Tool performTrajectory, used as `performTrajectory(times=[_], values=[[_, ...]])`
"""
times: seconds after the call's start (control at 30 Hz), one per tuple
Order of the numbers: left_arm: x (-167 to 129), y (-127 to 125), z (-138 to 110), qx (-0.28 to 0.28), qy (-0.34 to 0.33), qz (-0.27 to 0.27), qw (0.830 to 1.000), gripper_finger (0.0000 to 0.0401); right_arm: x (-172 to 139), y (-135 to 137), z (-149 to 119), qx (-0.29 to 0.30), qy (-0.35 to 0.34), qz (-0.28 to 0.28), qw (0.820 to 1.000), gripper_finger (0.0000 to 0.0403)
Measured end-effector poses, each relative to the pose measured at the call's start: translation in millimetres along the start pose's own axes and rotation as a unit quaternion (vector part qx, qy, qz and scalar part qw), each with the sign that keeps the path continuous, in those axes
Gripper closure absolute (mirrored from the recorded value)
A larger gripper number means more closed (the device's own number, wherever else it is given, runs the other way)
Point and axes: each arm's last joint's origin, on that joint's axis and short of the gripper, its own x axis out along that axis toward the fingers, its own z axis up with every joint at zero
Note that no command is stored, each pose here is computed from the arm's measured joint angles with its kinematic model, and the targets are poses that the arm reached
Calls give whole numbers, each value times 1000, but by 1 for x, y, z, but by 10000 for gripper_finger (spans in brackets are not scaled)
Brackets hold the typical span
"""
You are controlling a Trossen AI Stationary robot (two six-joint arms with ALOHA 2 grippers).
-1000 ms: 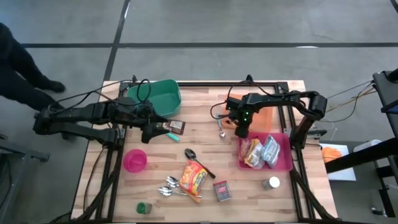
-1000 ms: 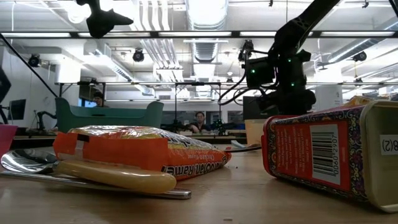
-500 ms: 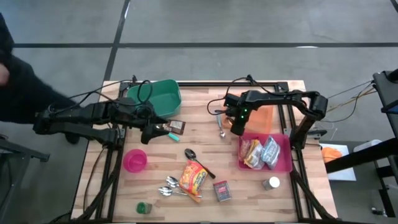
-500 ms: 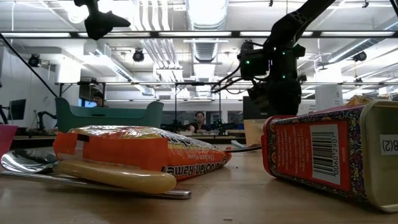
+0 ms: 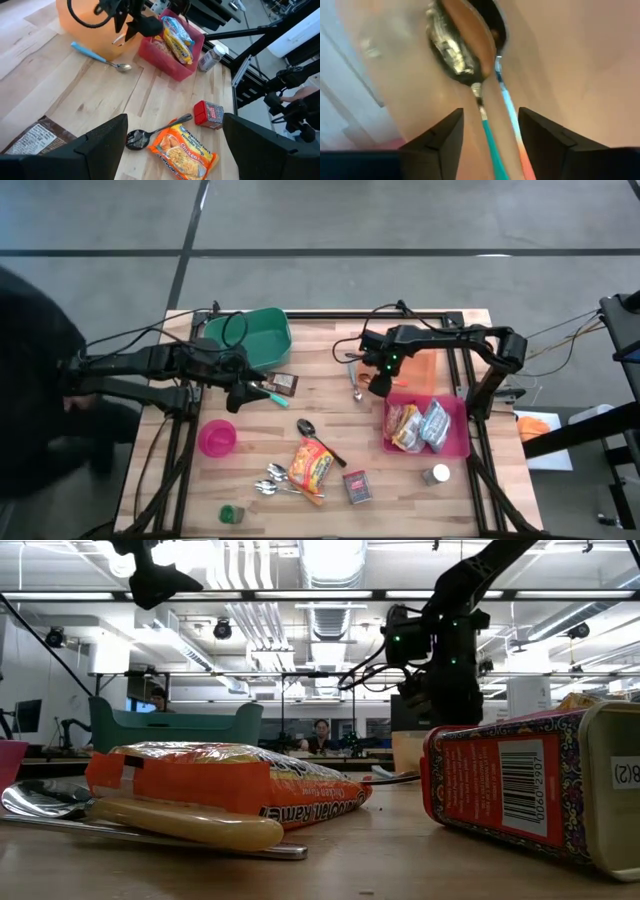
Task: Pick & Place Food Item
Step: Put the black spoon into the orange bin
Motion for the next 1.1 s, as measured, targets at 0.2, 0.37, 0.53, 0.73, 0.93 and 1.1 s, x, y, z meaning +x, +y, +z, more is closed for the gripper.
performTrajectory(times=[0.2,0.37,0.53,0.73,0.93,1.1], values=[[0,1,-2,-13,12,8,1000,75,-12,3,0,27,15,-13,999,190],[4,3,-3,-60,23,18,998,75,-33,21,-7,62,-5,-11,998,189],[13,10,-13,-65,85,58,993,75,-56,49,-22,88,-58,5,994,189],[29,13,-16,-19,164,90,982,75,-80,89,-47,135,-152,-2,979,189],[48,12,-16,26,216,62,974,75,-96,133,-61,169,-271,63,946,189],[56,14,-18,19,234,65,970,75,-90,167,-57,167,-307,142,926,189]])
